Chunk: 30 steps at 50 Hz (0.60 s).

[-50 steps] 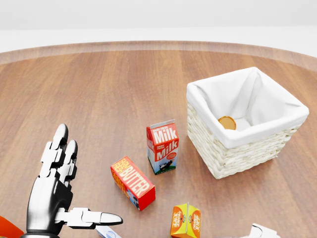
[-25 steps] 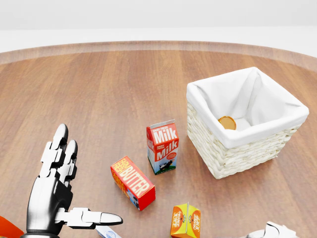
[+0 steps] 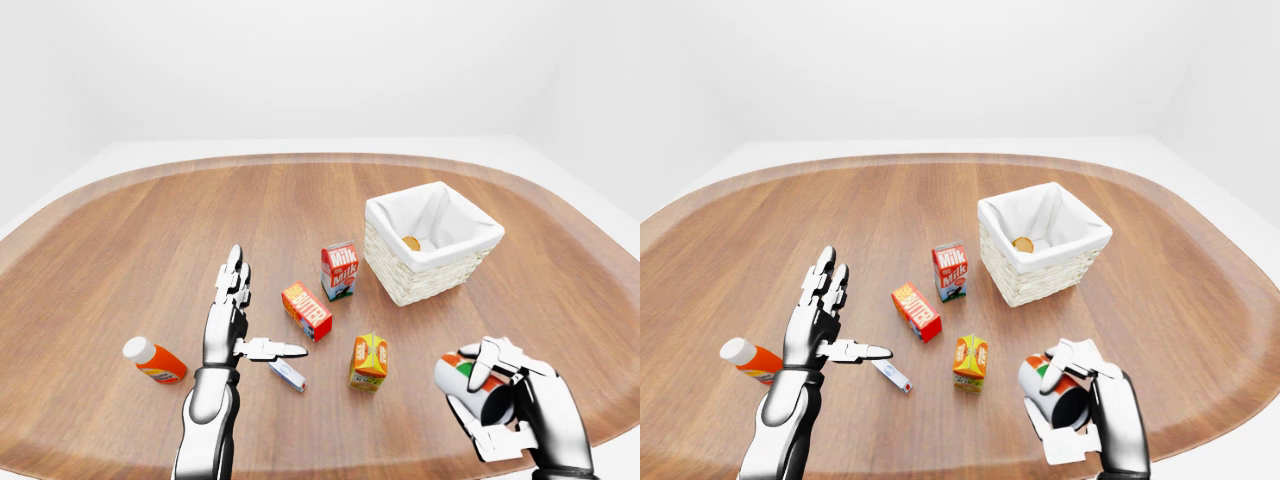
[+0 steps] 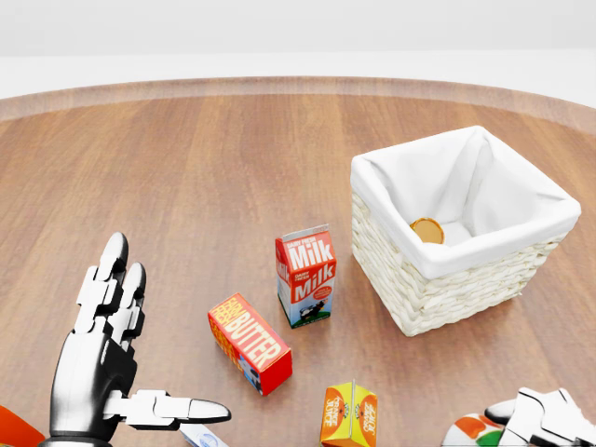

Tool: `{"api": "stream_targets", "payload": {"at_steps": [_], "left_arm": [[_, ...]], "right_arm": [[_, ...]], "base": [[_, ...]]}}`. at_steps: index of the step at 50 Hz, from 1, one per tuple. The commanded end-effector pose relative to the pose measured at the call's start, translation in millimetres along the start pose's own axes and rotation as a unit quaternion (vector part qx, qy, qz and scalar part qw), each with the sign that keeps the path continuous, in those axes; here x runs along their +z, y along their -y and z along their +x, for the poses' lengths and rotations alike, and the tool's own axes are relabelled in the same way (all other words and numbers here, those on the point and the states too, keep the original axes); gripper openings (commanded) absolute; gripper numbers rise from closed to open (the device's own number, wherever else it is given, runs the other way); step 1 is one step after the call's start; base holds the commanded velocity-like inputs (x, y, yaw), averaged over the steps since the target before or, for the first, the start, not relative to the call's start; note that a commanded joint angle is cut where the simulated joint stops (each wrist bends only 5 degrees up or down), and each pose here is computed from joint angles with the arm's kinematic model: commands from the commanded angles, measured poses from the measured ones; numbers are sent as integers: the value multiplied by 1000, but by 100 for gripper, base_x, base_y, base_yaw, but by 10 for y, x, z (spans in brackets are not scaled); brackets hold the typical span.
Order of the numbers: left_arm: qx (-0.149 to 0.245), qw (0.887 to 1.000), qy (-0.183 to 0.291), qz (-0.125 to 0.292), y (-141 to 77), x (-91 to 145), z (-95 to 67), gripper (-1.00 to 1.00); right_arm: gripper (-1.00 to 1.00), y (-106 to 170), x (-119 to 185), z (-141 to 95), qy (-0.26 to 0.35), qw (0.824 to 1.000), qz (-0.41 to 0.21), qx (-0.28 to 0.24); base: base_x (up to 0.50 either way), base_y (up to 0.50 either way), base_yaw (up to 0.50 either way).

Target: Pick up the alphabet soup and the tomato sauce, and put them in the basket.

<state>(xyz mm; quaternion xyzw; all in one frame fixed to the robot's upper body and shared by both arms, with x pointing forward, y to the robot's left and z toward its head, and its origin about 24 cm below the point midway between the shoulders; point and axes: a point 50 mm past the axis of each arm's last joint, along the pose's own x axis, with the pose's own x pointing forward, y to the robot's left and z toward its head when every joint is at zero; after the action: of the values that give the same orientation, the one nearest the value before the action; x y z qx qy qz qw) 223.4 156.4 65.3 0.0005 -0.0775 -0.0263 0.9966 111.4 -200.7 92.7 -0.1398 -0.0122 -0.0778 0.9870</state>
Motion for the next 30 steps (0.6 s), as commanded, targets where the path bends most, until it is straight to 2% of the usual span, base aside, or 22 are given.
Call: {"api": "stream_targets", "payload": {"at_steps": [1,19,26,27,30], "left_arm": [[4,1000,3,-1,-7,13,13,100],[4,1000,4,-1,-7,13,13,100],[4,1000,4,-2,-7,13,13,100],[4,1000,3,-1,-7,13,13,100],[4,1000,3,-1,-7,13,13,100]], "right_arm": [[-100,43,166,72,38,998,-35,-36],[-100,46,494,159,110,985,-115,-59],[-100,-5,698,198,164,973,-150,-58],[-100,-12,649,213,155,975,-151,-60],[-100,-36,812,225,198,964,-169,-56]], "base": [[0,0,0],[0,0,0],[0,0,0],[0,0,0],[0,0,0]]}}
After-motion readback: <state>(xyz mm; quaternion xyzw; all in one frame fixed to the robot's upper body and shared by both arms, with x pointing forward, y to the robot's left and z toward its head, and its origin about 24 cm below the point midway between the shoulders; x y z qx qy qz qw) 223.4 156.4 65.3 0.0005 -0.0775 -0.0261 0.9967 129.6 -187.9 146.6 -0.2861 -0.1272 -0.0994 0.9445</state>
